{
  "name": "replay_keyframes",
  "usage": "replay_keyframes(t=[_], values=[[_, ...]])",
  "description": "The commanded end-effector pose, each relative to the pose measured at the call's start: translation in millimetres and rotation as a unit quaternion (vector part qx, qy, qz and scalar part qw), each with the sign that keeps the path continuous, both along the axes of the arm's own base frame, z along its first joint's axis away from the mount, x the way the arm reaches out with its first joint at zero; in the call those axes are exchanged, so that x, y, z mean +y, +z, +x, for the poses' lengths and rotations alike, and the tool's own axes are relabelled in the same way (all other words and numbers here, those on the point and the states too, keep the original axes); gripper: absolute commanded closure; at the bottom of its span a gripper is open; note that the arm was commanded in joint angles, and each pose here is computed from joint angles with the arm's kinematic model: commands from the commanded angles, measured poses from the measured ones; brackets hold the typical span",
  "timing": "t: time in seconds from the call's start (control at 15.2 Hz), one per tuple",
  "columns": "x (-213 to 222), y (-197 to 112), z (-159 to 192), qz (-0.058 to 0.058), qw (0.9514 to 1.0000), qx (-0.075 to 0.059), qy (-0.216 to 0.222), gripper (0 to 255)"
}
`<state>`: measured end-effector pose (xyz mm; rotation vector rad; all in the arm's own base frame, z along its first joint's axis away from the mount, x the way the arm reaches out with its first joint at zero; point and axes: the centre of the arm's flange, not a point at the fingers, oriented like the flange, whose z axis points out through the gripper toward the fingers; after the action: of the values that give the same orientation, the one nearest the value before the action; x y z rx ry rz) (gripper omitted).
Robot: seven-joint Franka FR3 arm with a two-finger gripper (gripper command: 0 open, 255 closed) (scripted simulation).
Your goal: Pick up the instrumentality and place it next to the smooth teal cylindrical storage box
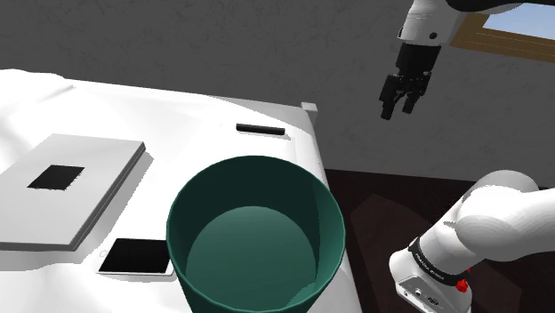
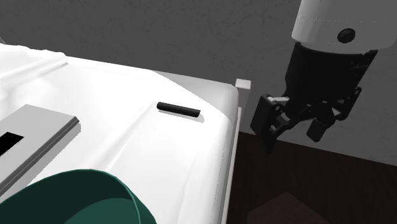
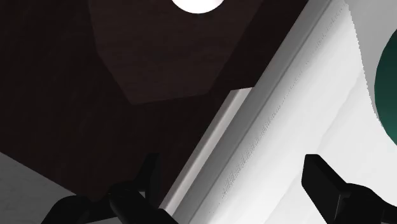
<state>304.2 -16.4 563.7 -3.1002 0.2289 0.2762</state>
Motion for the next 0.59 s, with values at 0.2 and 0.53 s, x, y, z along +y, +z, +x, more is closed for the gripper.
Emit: replay_keyframes(t=[0.2, 0.53], values=[[-4, -20, 31, -0.001, 0.9992, -0.009, 0.039, 0], [-5, -52, 84, -0.002, 0.9945, -0.023, 0.103, 0]])
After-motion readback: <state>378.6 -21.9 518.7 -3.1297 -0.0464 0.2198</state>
